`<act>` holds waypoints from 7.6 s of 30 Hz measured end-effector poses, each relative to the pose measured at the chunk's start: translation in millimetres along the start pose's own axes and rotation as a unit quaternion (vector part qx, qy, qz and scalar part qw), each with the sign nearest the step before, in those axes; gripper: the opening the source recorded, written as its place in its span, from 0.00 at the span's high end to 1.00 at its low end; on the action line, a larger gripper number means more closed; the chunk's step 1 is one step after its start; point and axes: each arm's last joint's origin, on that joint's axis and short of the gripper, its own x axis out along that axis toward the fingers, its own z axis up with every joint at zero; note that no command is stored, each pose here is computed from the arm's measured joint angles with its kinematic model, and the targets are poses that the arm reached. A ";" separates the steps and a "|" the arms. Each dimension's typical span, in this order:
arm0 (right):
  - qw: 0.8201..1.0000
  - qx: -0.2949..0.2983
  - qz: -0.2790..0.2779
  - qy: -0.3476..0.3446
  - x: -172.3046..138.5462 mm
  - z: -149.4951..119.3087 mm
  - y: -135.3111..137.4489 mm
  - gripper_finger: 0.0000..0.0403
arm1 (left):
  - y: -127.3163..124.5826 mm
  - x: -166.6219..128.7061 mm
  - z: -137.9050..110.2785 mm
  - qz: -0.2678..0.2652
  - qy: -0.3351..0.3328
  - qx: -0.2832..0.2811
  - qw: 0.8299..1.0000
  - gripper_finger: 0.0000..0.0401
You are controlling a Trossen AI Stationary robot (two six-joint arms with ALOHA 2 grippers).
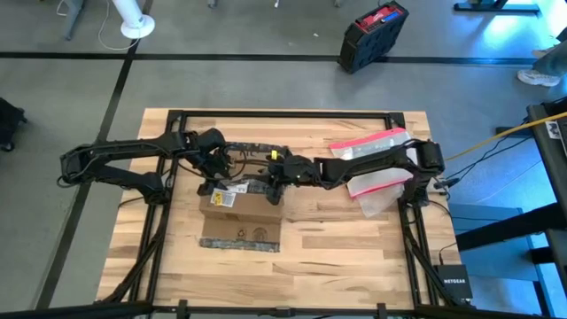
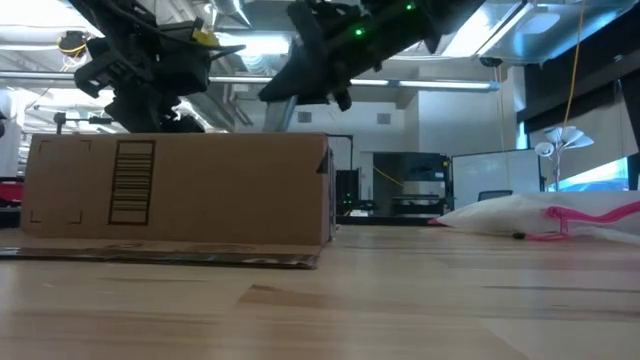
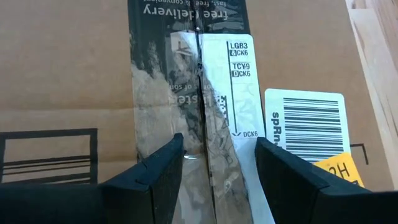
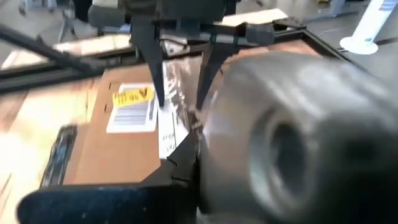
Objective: Unpack boxes
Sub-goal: Break down the cardboard box with the gray cutter until it is fully flat
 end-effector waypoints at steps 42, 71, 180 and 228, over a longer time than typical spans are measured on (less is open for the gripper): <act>0.999 0.045 0.000 0.022 -85.7 45.5 -11.4 0.82 | -3.2 -67.3 50.2 0.066 -0.014 -0.046 0.997 0.52; 0.999 0.027 0.034 0.005 -80.7 53.0 -35.5 0.82 | -22.2 -72.9 51.1 0.211 0.082 -0.002 0.974 0.52; 0.980 0.072 0.098 0.155 -59.4 62.8 -44.9 0.82 | -7.2 -13.4 71.3 -0.151 0.040 -0.152 0.976 0.52; 0.979 0.005 0.202 -0.012 -19.4 46.6 -48.1 0.83 | 45.8 -38.9 49.1 -0.132 -0.037 -0.228 0.964 0.52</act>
